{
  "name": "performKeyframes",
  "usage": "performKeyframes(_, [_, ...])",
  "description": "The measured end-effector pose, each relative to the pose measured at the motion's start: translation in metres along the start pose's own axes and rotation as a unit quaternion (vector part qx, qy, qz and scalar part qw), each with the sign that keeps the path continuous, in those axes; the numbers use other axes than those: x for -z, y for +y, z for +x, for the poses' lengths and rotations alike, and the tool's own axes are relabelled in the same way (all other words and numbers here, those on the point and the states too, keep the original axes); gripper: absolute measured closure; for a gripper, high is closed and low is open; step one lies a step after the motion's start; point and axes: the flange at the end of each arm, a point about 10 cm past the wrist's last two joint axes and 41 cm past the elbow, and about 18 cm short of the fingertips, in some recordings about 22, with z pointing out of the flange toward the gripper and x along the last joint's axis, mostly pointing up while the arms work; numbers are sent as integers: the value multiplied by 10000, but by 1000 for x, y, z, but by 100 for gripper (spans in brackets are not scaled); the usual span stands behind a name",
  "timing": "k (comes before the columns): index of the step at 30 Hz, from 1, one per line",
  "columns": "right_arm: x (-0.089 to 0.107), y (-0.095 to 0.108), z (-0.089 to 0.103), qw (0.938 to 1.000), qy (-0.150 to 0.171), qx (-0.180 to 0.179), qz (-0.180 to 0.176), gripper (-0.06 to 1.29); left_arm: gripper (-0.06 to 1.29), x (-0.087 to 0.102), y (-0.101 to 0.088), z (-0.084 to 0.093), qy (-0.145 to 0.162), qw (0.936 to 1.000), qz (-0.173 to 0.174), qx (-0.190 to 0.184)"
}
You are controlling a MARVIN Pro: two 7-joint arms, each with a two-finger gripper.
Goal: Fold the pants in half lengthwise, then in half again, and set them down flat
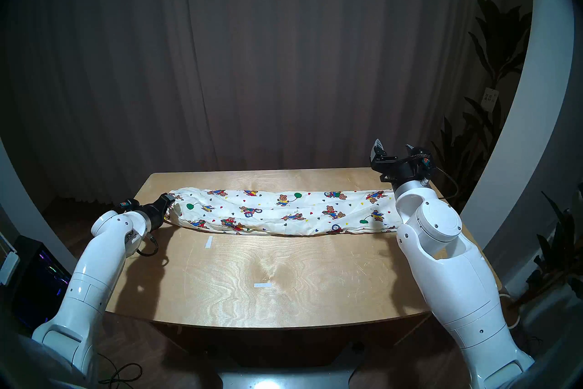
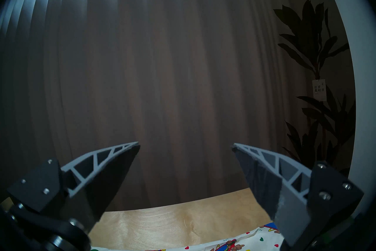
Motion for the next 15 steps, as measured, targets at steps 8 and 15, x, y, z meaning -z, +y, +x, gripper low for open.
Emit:
performKeyframes(8, [5,4,-1,10000,-4,-47,-20,1,3,-11,9,3,-155,9995,125,228])
performKeyframes(15, [8,8,-2,10000,-14,-69,-6,1,3,-18,17,4,-208,9993,166,276])
